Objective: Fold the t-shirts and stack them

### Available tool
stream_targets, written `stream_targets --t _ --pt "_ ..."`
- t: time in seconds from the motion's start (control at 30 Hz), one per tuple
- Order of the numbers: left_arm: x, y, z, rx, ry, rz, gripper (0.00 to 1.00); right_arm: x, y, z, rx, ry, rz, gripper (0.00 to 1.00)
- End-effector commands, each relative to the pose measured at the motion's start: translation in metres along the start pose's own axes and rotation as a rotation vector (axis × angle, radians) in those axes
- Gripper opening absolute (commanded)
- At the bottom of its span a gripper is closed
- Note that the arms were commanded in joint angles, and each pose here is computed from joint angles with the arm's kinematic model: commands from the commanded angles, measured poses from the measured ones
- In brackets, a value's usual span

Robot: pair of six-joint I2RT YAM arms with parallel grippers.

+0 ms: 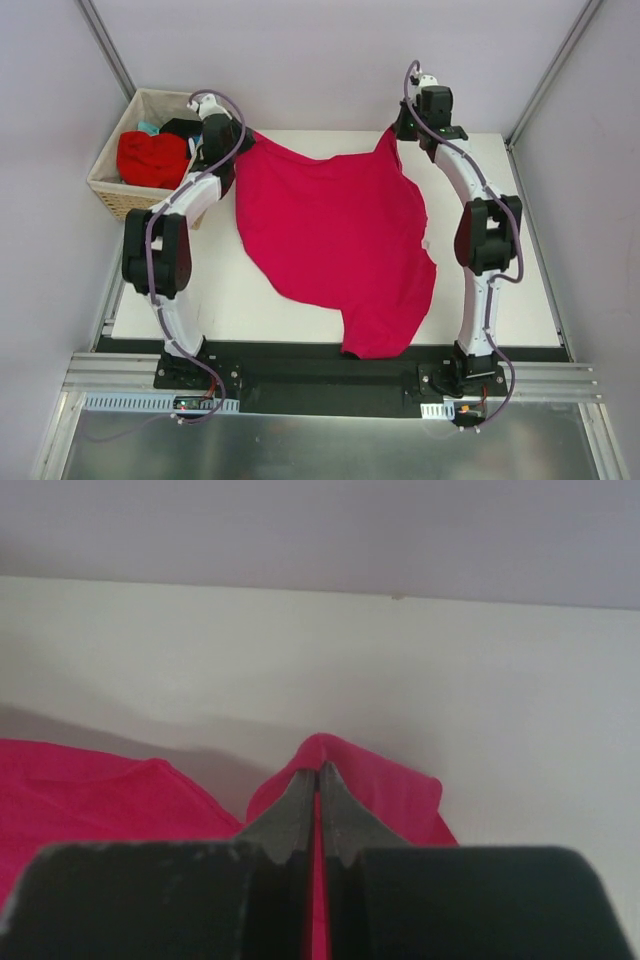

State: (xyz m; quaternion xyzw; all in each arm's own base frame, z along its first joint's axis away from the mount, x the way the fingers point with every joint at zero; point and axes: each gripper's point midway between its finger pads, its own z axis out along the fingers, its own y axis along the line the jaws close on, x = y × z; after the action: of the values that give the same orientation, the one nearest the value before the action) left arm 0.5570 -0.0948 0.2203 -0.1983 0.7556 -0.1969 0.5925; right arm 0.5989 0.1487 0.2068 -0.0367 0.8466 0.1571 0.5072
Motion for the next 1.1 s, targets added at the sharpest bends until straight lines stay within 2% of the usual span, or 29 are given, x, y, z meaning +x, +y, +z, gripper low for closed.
stream_targets --t 0.0,0.07,0.1,0.13,0.17,0.23,0.27,0.3,0.33,0.37,0.4,0.43,0.47,0.5,0.53,0.6,0.63,0.67,0.7,0.73,0.77,0.8,0.9,0.97,1.07 --pt "-0.049 -0.024 0.033 0.039 -0.110 -0.044 0.00 -0.030 0.004 0.017 -0.022 -0.053 0.013 0.01" --pt "-0.033 -0.005 0.053 -0.025 -0.073 -0.038 0.00 -0.018 -0.006 0.033 0.001 -0.030 0.025 0.01" --pt "-0.046 -0.009 0.060 -0.023 -0.095 -0.041 0.00 -0.014 -0.011 0.037 0.009 -0.018 0.037 0.01" --pt "-0.036 0.000 0.070 -0.044 -0.073 -0.041 0.00 -0.022 -0.012 0.037 0.015 -0.035 0.040 0.01" --pt "-0.046 -0.001 0.075 -0.054 -0.093 -0.046 0.00 -0.012 -0.018 0.046 0.026 -0.016 0.049 0.01" --pt "-0.034 0.013 0.084 -0.102 -0.062 -0.049 0.00 -0.010 -0.024 0.050 0.051 -0.009 0.055 0.01" --pt "-0.041 0.012 0.087 -0.111 -0.079 -0.050 0.03 -0.005 -0.026 0.053 0.064 0.001 0.057 0.09" --pt "-0.039 0.016 0.089 -0.131 -0.074 -0.039 0.14 -0.003 -0.031 0.054 0.080 0.002 0.062 0.15" --pt "-0.035 0.021 0.093 -0.147 -0.070 -0.029 0.29 -0.003 -0.034 0.054 0.096 -0.002 0.063 0.23" --pt "-0.043 0.019 0.094 -0.146 -0.086 -0.024 0.48 0.001 -0.038 0.053 0.112 0.006 0.065 0.32" --pt "-0.046 0.020 0.095 -0.156 -0.092 -0.017 0.66 -0.013 -0.035 0.044 0.114 -0.027 0.060 0.51" --pt "-0.050 0.019 0.094 -0.158 -0.094 0.002 0.92 -0.018 -0.036 0.039 0.122 -0.041 0.059 0.59" --pt "-0.057 0.014 0.091 -0.148 -0.103 0.007 0.99 -0.017 -0.035 0.032 0.123 -0.039 0.059 0.65" --pt "-0.060 0.010 0.087 -0.135 -0.101 0.010 0.99 -0.027 -0.030 0.025 0.117 -0.068 0.055 0.73" --pt "-0.077 -0.006 0.074 -0.101 -0.124 0.004 0.99 -0.051 -0.019 0.002 0.105 -0.118 0.045 0.75" --pt "-0.078 -0.019 0.057 -0.061 -0.119 0.017 0.99 -0.054 -0.004 -0.014 0.088 -0.124 0.013 0.79" --pt "-0.095 -0.052 0.034 0.033 -0.143 0.023 0.99 -0.078 0.011 -0.042 0.074 -0.176 -0.008 0.79" --pt "-0.084 -0.056 0.023 0.044 -0.115 0.036 0.99 -0.064 0.029 -0.047 0.055 -0.140 -0.048 0.81" --pt "-0.096 -0.074 0.000 0.083 -0.131 0.038 0.99 -0.067 0.030 -0.059 0.094 -0.152 -0.068 0.81" --pt "-0.091 -0.083 -0.010 0.116 -0.109 0.045 0.99 -0.071 0.039 -0.074 0.097 -0.164 -0.087 0.82" --pt "-0.068 -0.083 -0.019 0.107 -0.044 0.056 0.99 -0.064 0.049 -0.078 0.101 -0.151 -0.103 0.82" --pt "-0.072 -0.089 -0.034 0.111 -0.049 0.051 0.99 -0.040 0.041 -0.075 0.125 -0.105 -0.101 0.82" --pt "-0.042 -0.073 -0.048 0.081 0.009 0.068 0.99 -0.007 0.022 -0.070 0.171 -0.029 -0.059 0.82" --pt "-0.023 -0.056 -0.047 0.034 0.047 0.074 0.99 0.023 0.000 -0.058 0.216 0.073 -0.028 0.80" --pt "-0.007 -0.044 -0.038 0.000 0.085 0.083 0.99 0.044 -0.025 -0.043 0.271 0.135 -0.012 0.78"
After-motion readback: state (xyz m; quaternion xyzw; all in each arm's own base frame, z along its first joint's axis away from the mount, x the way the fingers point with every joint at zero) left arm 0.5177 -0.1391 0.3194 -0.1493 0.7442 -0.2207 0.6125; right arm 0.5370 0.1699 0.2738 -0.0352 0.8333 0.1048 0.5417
